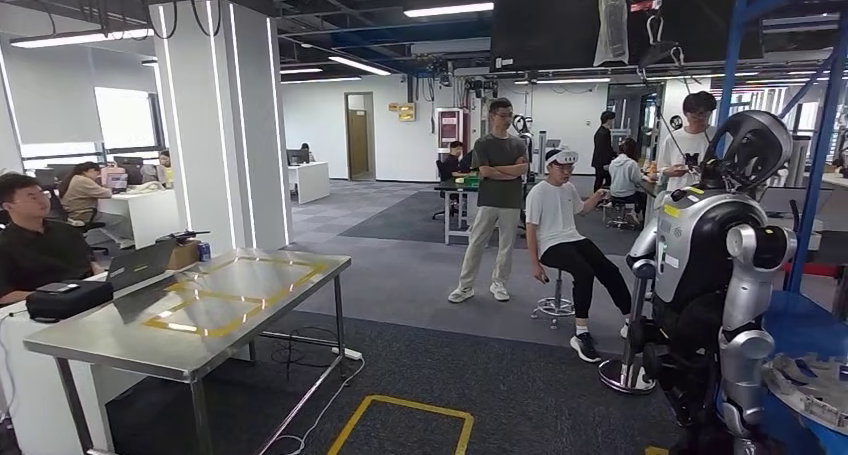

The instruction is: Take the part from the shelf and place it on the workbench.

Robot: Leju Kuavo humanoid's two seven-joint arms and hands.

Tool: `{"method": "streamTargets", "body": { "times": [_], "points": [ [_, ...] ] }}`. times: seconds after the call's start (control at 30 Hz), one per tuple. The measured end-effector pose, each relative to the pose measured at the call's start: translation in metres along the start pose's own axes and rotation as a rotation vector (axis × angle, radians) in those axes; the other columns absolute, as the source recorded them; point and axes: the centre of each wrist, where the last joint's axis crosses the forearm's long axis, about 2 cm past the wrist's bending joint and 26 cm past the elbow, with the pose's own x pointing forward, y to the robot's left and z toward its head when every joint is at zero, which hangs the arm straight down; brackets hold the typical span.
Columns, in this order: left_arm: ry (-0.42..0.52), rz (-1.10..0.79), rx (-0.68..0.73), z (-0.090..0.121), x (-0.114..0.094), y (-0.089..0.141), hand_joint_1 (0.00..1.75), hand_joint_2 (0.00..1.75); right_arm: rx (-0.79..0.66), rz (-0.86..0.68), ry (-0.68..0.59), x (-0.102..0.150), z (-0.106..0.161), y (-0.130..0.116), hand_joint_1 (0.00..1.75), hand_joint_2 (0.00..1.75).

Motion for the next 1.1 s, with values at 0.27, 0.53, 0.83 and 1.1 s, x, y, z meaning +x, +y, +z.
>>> {"method": "streamTargets", "body": {
  "times": [0.27,0.53,0.83,1.1],
  "points": [
    [-0.052,-0.051,-0.024,0.002,0.011,-0.015,0.0,0.0,-0.05,0.012,-0.019,0.009,-0.008,-0.019,0.0,0.0],
    [-0.089,-0.058,-0.03,0.003,0.018,-0.017,0.0,0.0,-0.061,0.004,-0.06,0.011,-0.012,-0.029,0.0,0.0],
    [-0.107,-0.079,-0.026,0.004,0.028,-0.018,0.0,0.0,-0.07,0.014,-0.1,0.011,-0.016,-0.038,0.0,0.0],
    [-0.092,-0.106,-0.035,0.004,0.024,-0.024,0.0,0.0,-0.072,0.021,-0.1,0.015,-0.016,-0.04,0.0,0.0]
  ]
}}
